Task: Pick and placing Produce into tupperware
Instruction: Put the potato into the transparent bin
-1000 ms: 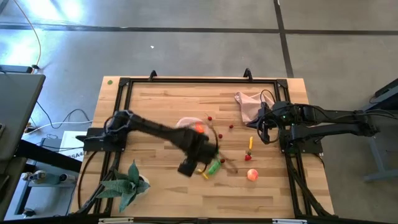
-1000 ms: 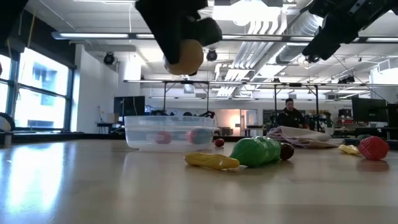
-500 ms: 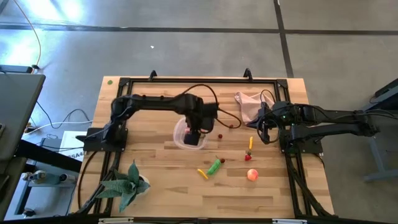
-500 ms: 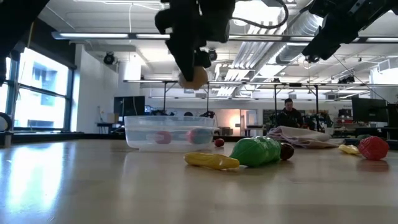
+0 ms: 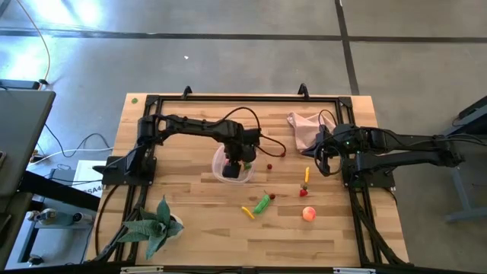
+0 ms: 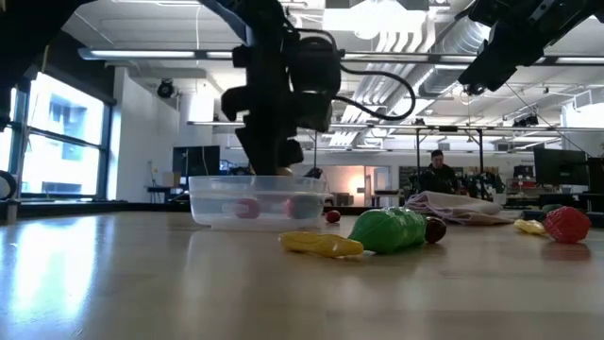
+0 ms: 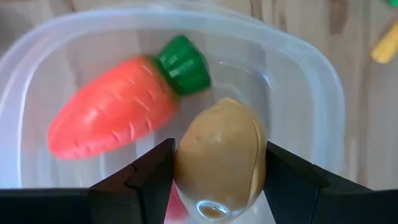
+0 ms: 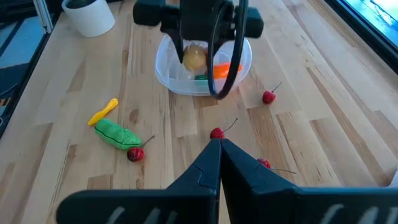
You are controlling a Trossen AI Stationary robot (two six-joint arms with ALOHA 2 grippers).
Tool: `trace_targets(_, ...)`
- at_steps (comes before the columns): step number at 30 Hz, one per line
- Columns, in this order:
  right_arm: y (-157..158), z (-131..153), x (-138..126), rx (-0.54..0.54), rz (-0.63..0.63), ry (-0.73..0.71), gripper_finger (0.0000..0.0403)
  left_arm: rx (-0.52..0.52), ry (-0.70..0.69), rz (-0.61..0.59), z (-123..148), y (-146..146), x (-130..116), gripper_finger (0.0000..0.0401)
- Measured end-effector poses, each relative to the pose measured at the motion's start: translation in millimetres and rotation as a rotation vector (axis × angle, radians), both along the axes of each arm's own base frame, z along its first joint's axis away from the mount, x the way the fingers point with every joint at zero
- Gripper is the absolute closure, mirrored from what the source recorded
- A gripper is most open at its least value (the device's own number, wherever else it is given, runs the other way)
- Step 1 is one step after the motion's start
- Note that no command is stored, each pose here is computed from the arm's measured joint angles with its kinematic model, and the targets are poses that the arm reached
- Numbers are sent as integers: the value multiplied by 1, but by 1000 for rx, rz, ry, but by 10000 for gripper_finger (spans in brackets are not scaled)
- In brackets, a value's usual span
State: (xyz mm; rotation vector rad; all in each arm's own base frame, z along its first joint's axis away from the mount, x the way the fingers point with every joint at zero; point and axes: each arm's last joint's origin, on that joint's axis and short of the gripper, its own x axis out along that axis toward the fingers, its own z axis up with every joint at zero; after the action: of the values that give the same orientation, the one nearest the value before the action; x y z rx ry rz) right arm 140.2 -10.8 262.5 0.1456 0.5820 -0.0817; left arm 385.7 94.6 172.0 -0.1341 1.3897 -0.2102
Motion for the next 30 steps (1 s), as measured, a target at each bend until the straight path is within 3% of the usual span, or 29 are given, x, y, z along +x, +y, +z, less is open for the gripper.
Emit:
trace_targets(18,0,0,0,-1,0,0,402,5,1,-9,-21,-3,-7,194)
trace_targets(30,0,0,0,0,-1,0,402,5,4,-13,-21,-4,-7,116)
